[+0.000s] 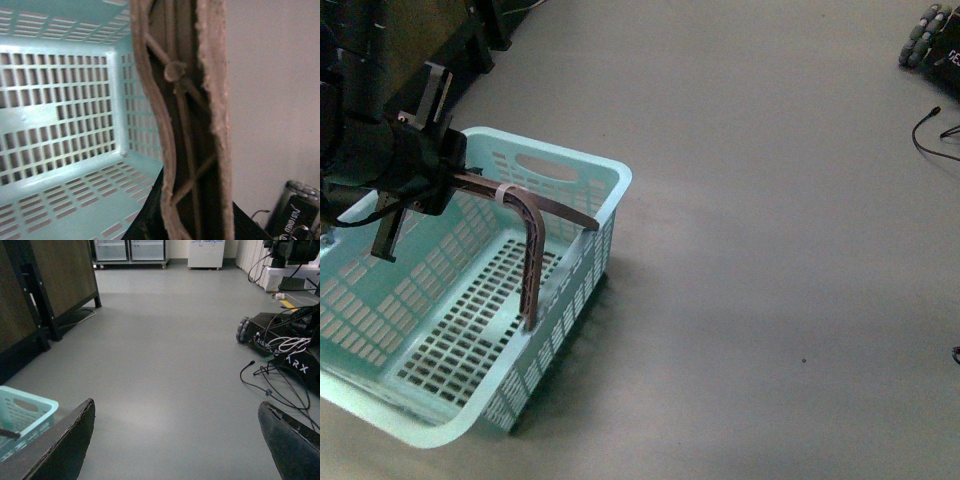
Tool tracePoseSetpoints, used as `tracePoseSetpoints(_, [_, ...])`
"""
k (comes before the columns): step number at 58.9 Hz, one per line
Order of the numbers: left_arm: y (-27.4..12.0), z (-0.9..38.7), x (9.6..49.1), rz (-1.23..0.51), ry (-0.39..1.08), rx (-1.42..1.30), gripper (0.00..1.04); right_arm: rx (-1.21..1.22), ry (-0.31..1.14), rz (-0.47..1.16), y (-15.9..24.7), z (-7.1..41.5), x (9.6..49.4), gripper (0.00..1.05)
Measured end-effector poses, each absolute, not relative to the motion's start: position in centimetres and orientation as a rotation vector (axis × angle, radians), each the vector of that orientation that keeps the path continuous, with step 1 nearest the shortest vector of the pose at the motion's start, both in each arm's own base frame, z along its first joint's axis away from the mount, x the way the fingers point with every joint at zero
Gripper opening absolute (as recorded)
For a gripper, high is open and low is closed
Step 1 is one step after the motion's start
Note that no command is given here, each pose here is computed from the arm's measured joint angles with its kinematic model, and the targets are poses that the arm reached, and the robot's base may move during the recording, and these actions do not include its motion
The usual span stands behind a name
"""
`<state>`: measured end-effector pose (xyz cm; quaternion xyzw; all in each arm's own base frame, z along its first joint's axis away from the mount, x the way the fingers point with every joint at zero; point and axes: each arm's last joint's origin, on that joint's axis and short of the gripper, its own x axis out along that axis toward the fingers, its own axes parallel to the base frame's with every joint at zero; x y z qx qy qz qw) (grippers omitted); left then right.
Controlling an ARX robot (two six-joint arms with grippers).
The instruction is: Pick lemon and mango into basket
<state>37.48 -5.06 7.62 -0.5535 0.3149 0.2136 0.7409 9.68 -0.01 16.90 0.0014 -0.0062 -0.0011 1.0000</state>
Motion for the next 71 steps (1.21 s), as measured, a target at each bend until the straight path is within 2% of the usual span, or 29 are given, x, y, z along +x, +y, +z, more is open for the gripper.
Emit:
tracePoseSetpoints(11, [-4.2,12.6,33.5,0.434,0.630,-1.280,0.06,0.003,-0.012,-0.002,0.0,16.9,9.7,0.96])
tracePoseSetpoints(28, [-2.1,22.7,27.0,0.330,0.433,-1.419,0.06,0.003,-0.012,-0.002,0.0,16.9,9.7,0.96])
tracePoseSetpoints(51, [-2.3,32.7,19.7,0.203,0.251,-1.433,0.05,0.003,-0.012,-0.002,0.0,16.9,9.7,0.96])
tracePoseSetpoints(59, [-2.4,34.4,18.8,0.157,0.209,-1.439,0.05,0.003,-0.012,-0.002,0.0,16.9,9.7,0.96])
tracePoseSetpoints(71, [-2.5,34.3,18.9,0.161,0.216,-1.440,0.05,0.003,-0.012,-0.002,0.0,16.9,9.7,0.96])
